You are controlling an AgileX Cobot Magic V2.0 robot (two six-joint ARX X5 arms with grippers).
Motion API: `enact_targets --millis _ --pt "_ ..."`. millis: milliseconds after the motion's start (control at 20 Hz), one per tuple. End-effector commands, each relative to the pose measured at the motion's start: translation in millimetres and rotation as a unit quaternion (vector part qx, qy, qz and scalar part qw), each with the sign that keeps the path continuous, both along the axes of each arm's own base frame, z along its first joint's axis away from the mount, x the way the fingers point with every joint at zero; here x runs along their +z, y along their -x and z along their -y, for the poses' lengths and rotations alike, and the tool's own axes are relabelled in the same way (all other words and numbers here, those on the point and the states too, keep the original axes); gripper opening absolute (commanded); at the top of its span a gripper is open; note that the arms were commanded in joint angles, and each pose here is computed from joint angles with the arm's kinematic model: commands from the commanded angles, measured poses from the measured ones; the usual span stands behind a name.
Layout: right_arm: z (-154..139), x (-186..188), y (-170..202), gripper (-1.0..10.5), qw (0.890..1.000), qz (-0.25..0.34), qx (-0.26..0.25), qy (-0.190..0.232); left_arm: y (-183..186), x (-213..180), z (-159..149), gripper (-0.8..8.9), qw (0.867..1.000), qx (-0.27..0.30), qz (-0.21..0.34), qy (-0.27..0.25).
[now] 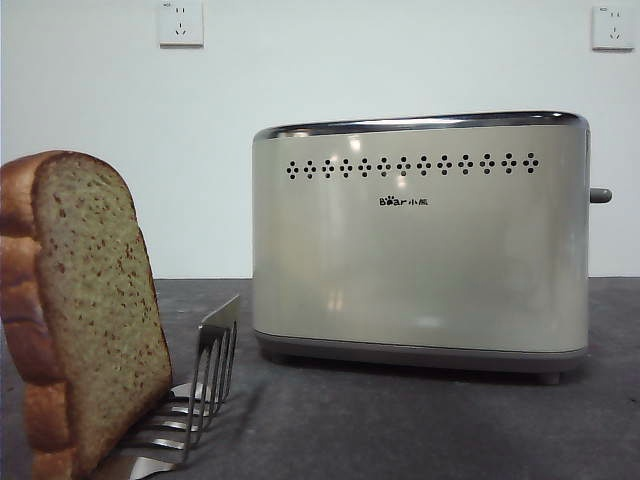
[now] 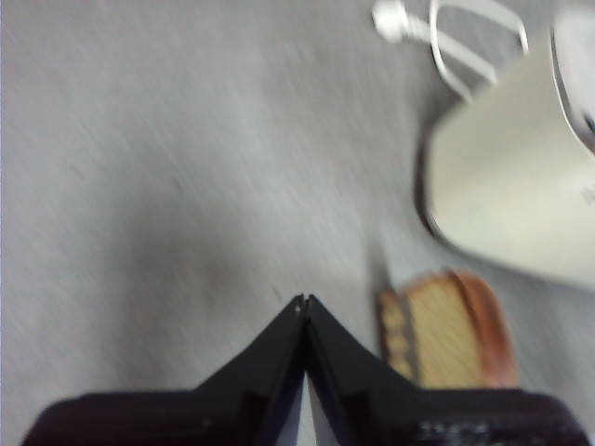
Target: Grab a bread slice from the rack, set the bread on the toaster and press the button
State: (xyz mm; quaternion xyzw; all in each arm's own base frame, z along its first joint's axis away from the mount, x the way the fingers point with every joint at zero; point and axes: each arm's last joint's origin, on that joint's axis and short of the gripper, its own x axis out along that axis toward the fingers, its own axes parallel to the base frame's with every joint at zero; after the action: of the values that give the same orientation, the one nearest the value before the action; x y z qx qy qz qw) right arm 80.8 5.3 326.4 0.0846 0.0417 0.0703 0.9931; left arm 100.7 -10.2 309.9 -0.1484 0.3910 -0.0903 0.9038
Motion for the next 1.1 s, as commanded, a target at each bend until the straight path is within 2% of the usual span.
enact_targets --millis 50,200,350,500,550,650,700,750,1000,1100 --pt "-0.7 7.2 -5.9 0.0 1.000 -0.014 0.012 0.020 -10.6 14.1 8.3 -0.05 0.998 -0.044 -0.052 0.014" --pt "-2.0 13.9 -15.3 0.0 0.999 -0.036 0.032 0.019 -28.3 30.4 25.7 -0.04 0.987 -0.115 -0.109 -0.001" --pt "-2.8 17.1 -19.3 0.0 0.997 -0.059 0.044 0.017 -44.7 32.9 45.1 0.00 0.973 -0.163 -0.161 -0.012" --pt "-2.9 18.6 -19.1 0.0 0.996 -0.071 0.046 0.017 -57.1 21.9 64.1 0.24 0.961 -0.175 -0.215 -0.010" --pt "-2.9 18.9 -19.0 0.0 0.996 -0.070 0.047 0.016 -60.6 17.9 69.6 1.15 0.956 -0.180 -0.230 -0.012" --pt "-3.0 19.6 -18.7 0.0 0.996 -0.069 0.048 0.016 -66.1 11.7 79.0 3.66 0.950 -0.189 -0.247 -0.018" --pt "-3.0 19.6 -18.7 0.0 0.996 -0.069 0.048 0.016 -68.5 9.4 83.0 4.44 0.948 -0.192 -0.252 -0.018" --pt "-3.0 19.5 -18.7 0.0 0.996 -0.070 0.048 0.016 -71.0 7.6 86.2 4.76 0.948 -0.190 -0.254 -0.017" --pt "-3.0 18.9 -18.5 0.0 0.996 -0.073 0.048 0.016 -83.7 -2.2 95.7 4.81 0.946 -0.177 -0.270 -0.017" --pt "-3.0 17.3 -18.2 0.0 0.995 -0.081 0.048 0.016 -88.6 -7.3 97.5 4.83 0.946 -0.165 -0.277 -0.034"
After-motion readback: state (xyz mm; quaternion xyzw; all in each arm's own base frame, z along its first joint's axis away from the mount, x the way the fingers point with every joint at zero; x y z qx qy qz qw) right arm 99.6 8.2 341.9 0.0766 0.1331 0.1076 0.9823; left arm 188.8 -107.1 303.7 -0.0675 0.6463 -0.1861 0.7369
